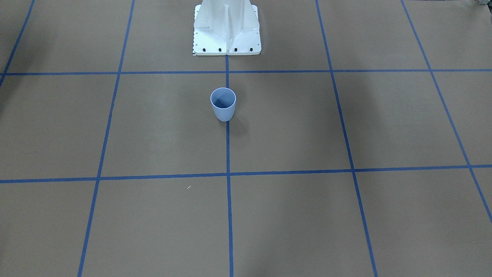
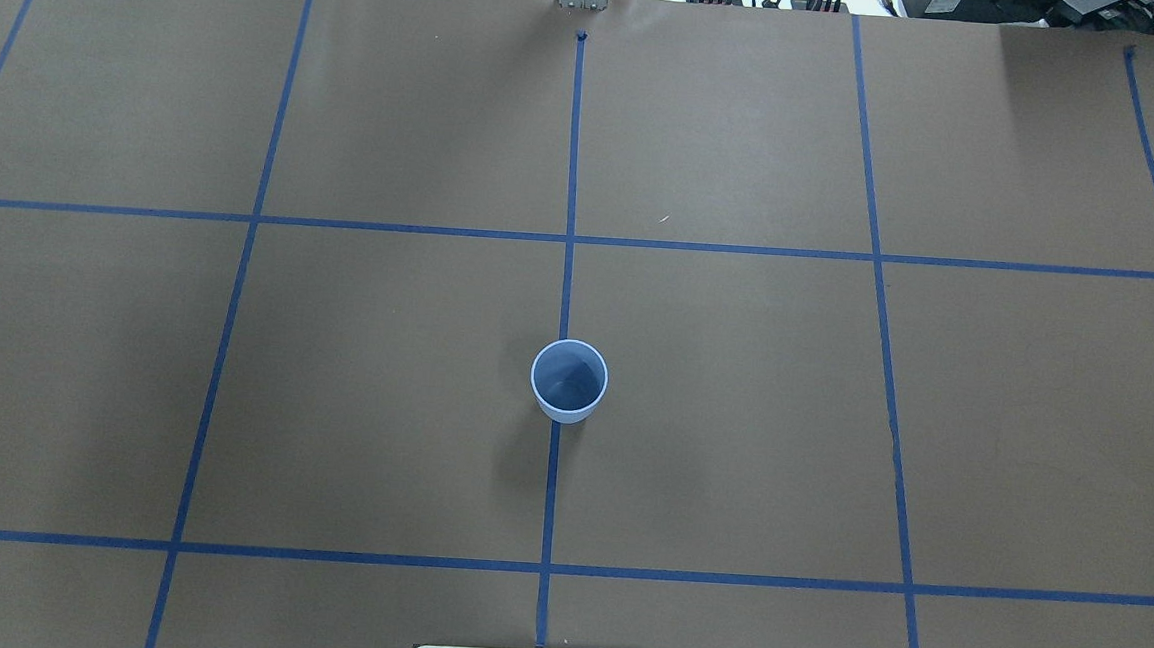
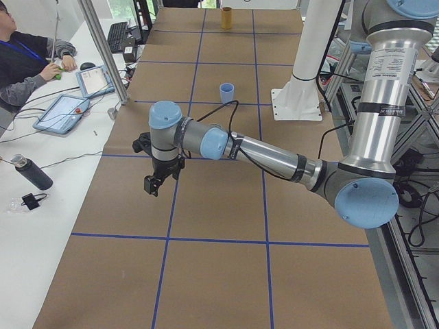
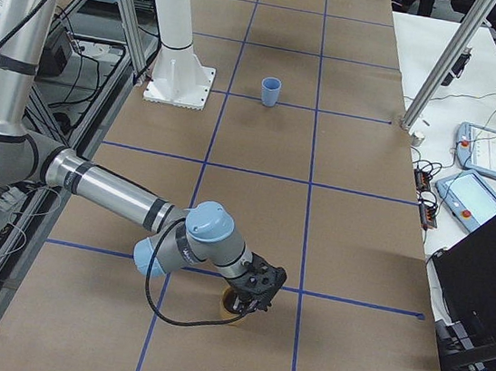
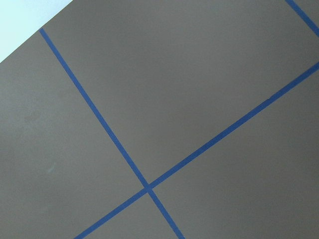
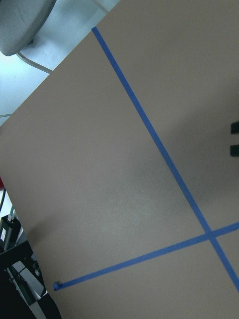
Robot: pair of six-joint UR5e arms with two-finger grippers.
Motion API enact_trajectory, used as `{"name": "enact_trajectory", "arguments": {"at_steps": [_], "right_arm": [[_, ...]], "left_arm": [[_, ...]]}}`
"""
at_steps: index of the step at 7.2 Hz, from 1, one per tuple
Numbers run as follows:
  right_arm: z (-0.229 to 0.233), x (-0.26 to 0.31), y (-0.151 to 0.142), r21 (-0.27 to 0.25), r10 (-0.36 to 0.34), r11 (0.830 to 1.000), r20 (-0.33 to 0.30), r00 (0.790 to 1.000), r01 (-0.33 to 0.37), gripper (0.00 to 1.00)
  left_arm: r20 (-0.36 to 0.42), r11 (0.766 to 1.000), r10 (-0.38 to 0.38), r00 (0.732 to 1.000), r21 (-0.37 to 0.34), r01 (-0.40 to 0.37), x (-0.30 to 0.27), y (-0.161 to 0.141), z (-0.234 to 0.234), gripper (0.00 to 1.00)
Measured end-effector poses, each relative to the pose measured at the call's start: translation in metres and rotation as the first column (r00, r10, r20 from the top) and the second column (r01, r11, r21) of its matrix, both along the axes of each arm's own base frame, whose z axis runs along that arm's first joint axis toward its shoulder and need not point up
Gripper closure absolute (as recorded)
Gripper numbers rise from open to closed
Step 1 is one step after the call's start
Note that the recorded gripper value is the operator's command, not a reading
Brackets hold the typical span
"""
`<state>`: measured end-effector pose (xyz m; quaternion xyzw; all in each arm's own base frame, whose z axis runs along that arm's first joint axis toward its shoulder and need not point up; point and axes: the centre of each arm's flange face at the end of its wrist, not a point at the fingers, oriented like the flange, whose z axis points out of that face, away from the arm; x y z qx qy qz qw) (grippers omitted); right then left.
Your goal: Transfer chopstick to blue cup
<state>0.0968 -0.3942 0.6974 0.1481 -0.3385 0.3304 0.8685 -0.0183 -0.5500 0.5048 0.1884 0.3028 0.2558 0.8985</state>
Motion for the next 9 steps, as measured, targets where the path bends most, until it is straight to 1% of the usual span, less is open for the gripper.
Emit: {"name": "enact_trajectory", "arguments": {"at_steps": [1, 2, 3, 4, 5, 6, 7, 8, 9], "right_arm": [[-0.012, 0.009, 0.006, 0.026, -0.013, 1.0, 0.018, 1.0, 0.013, 1.0], [-0.025, 0.024, 0.013, 0.049, -0.029, 0.998, 0.022, 0.999, 0.028, 1.0], [-0.04, 0.043, 0.018, 0.065, -0.051, 0.997, -0.003, 0.999, 0.052, 1.0], [-0.057, 0.063, 0.023, 0.068, -0.078, 0.994, -0.039, 0.996, 0.081, 1.0], [-0.083, 0.082, 0.024, 0.059, -0.107, 0.992, -0.07, 0.992, 0.111, 1.0], [-0.11, 0.097, 0.017, 0.052, -0.123, 0.99, -0.087, 0.989, 0.128, 1.0], [-0.134, 0.105, 0.003, 0.047, -0.133, 0.989, -0.091, 0.987, 0.137, 1.0], [-0.154, 0.106, -0.015, 0.051, -0.148, 0.987, -0.09, 0.985, 0.153, 1.0], [-0.173, 0.098, -0.034, 0.072, -0.176, 0.981, -0.077, 0.981, 0.182, 1.0]], "left_arm": [[-0.001, 1.0, -0.003, 1.0, -0.004, 0.003, 0.0, 0.0, 0.001, 0.01], [-0.001, 1.0, -0.005, 1.0, -0.009, 0.005, 0.0, 0.0, 0.002, 0.01], [-0.002, 1.0, -0.008, 1.0, -0.016, 0.008, 0.0, 0.0, 0.004, 0.01], [-0.003, 1.0, -0.012, 1.0, -0.023, 0.012, 0.0, 0.0, 0.005, 0.01], [-0.012, 0.999, -0.011, 1.0, -0.031, 0.011, 0.001, 0.0, 0.007, 0.01], [-0.039, 0.999, -0.004, 0.999, -0.044, 0.003, 0.003, 0.003, 0.009, 0.01], [-0.065, 0.998, 0.004, 0.998, -0.069, -0.008, 0.004, 0.008, 0.02, 0.01], [-0.076, 0.995, -0.004, 0.997, -0.1, -0.004, 0.003, 0.013, 0.036, 0.01], [-0.084, 0.991, -0.039, 0.996, -0.13, 0.028, -0.002, 0.014, 0.043, 0.01]]}}
